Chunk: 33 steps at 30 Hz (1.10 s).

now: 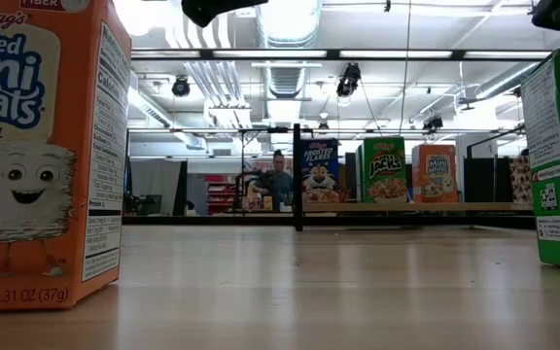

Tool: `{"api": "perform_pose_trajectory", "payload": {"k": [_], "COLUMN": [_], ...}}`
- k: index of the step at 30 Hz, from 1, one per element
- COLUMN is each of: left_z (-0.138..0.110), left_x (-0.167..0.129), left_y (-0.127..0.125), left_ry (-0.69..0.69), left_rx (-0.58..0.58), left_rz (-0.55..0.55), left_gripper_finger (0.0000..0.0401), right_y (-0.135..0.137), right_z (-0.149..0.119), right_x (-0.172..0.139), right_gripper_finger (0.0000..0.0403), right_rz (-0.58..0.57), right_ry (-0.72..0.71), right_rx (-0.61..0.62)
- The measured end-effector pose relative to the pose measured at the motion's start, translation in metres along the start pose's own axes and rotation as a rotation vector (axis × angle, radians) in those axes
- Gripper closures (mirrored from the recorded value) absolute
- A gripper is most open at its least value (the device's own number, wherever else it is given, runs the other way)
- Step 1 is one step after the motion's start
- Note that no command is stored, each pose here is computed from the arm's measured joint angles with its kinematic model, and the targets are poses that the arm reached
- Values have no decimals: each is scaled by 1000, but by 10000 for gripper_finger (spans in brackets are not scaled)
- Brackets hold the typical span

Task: Stack cereal on shelf
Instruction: Put the green cereal box on the shelf aligned with the other green cereal box on the shelf

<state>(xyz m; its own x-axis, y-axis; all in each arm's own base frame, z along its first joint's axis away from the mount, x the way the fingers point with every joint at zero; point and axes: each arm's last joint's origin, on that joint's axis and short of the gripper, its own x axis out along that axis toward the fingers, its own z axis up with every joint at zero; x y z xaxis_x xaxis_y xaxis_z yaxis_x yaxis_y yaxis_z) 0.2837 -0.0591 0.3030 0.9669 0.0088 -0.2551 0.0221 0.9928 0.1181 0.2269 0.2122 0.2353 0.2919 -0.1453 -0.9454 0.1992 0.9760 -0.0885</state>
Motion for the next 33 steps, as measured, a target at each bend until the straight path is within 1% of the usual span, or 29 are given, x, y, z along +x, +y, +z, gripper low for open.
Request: {"api": "perform_pose_trajectory", "payload": {"k": [3, 12, 18, 28, 33], "left_z": [0, 0, 0, 0, 0], "left_x": [0, 0, 0, 0, 0], "left_y": [0, 0, 0, 0, 0], "left_ry": [0, 0, 0, 0, 0], "left_rx": [3, 29, 31, 31, 31], "left_rz": [0, 0, 1, 1, 1], "left_gripper_finger": [168, 168, 168, 168, 168], "right_y": [1, -2, 1, 1, 0], "right_z": [0, 3, 6, 7, 8], "right_x": [0, -2, -2, -2, -3], "right_gripper_finger": [153, 203, 217, 240, 243], "right_rz": [8, 20, 64, 71, 73], "right_ry": [-2, -7, -17, -21, -24], "right_rx": [-8, -8, -10, -25, -41]}}
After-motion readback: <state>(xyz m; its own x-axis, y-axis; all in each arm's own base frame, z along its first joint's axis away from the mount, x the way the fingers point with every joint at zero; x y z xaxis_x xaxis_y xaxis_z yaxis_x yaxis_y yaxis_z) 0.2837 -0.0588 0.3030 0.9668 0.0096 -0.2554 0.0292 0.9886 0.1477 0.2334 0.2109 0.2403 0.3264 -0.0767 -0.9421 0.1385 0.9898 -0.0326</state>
